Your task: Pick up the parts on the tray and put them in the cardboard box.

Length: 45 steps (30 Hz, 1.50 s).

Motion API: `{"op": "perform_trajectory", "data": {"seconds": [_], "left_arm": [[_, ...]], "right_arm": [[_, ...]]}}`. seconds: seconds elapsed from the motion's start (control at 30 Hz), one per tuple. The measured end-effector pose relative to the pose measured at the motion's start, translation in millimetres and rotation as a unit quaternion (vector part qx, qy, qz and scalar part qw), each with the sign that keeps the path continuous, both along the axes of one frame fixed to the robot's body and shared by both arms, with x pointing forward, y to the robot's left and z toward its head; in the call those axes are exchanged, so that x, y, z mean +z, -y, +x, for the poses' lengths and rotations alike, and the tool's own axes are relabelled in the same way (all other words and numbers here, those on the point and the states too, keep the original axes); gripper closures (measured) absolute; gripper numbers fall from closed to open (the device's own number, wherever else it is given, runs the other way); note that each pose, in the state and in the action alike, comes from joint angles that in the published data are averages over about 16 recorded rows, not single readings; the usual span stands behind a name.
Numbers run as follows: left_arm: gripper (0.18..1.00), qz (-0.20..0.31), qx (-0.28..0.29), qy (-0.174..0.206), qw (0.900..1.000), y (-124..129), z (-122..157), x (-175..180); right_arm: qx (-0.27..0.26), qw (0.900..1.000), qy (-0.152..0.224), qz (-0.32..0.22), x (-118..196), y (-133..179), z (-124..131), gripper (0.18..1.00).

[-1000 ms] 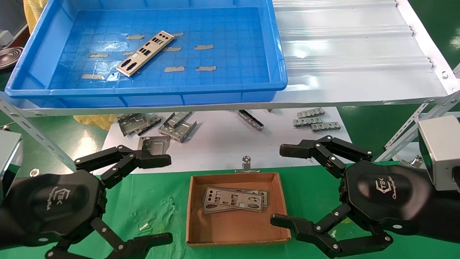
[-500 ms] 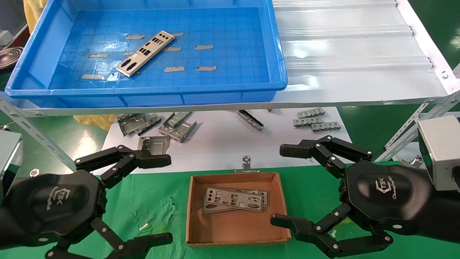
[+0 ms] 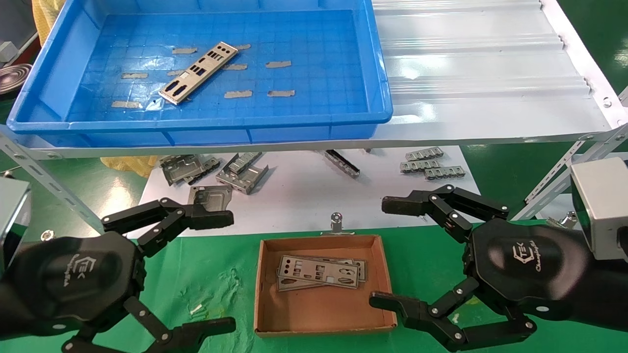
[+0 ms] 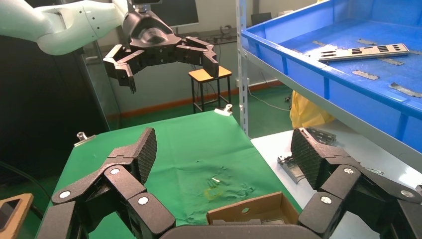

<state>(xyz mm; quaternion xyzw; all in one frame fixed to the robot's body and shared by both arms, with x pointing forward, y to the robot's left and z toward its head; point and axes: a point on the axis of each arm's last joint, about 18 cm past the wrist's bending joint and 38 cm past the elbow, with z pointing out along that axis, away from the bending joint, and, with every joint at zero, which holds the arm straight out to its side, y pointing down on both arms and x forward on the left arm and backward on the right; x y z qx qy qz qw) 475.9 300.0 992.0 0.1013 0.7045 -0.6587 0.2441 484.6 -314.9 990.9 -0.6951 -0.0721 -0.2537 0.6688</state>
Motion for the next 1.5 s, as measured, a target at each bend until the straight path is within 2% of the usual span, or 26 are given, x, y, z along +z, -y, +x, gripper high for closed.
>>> {"op": "perform_trajectory", "data": {"seconds": [1.5], "left_arm": [[0.184,0.000,0.000,0.000,1.0000,0.0,0.0,0.0]], "right_arm": [[0.000,1.000,0.000,0.000,0.0,0.0,0.0,0.178]]}}
